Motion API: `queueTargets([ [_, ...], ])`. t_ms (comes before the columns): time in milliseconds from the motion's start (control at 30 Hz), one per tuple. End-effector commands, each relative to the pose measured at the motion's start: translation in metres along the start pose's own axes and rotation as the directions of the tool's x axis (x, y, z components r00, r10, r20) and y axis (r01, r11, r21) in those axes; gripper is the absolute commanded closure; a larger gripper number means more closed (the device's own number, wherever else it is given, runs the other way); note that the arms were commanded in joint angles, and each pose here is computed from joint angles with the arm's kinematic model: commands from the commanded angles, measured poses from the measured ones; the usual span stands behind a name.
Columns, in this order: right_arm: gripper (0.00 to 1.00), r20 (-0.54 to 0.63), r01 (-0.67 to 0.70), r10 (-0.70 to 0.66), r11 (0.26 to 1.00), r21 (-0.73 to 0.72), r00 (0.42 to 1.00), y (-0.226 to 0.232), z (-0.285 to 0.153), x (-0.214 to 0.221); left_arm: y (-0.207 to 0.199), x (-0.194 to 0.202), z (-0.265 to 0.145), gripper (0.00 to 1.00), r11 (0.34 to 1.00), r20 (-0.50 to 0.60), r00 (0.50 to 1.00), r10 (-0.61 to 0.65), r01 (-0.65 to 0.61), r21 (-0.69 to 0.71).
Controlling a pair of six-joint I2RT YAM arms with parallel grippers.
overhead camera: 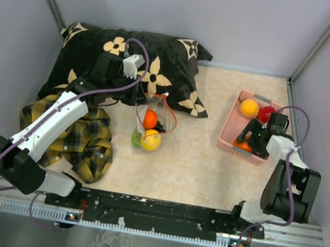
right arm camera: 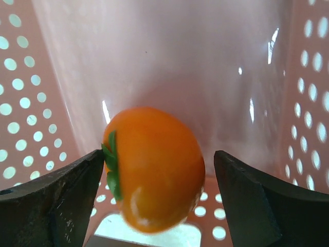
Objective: Place the food in the zip-top bag and seal the zipper
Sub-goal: Pick up the fake fruit from the bin, then place the fake fruit in the zipper food storage bag.
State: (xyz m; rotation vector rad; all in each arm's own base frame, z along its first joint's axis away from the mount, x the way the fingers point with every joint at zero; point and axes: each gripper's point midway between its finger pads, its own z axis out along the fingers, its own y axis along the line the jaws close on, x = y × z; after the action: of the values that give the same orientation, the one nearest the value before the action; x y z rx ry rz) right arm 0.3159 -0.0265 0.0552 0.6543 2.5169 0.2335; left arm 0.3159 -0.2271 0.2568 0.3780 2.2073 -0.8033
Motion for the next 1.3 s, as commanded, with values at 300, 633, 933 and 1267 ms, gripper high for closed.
queueTargets([
  [300,0.36,0.053,0.025,-0.022,0.998,-0.057,0.998,0.012,0.002,-0.015,-0.005,-0.008,-0.002,1.0,1.0,0.032,0.999,0.005,-0.006,0.031],
  [633,0.59,0.119,0.136,-0.136,0.991,0.008,0.984,0.029,-0.023,-0.032,-0.005,-0.008,-0.001,1.0,1.0,0.031,0.999,0.005,-0.006,0.031],
  [933,0.67,0.22,0.305,-0.294,0.952,-0.017,0.93,0.081,-0.079,-0.051,-0.007,-0.009,-0.003,1.0,0.999,0.036,0.999,0.01,-0.011,0.034],
  [1267,0.67,0.346,0.504,-0.442,0.857,-0.108,0.827,0.173,-0.142,-0.043,-0.009,-0.009,-0.005,1.0,0.999,0.039,0.999,0.012,-0.014,0.041],
])
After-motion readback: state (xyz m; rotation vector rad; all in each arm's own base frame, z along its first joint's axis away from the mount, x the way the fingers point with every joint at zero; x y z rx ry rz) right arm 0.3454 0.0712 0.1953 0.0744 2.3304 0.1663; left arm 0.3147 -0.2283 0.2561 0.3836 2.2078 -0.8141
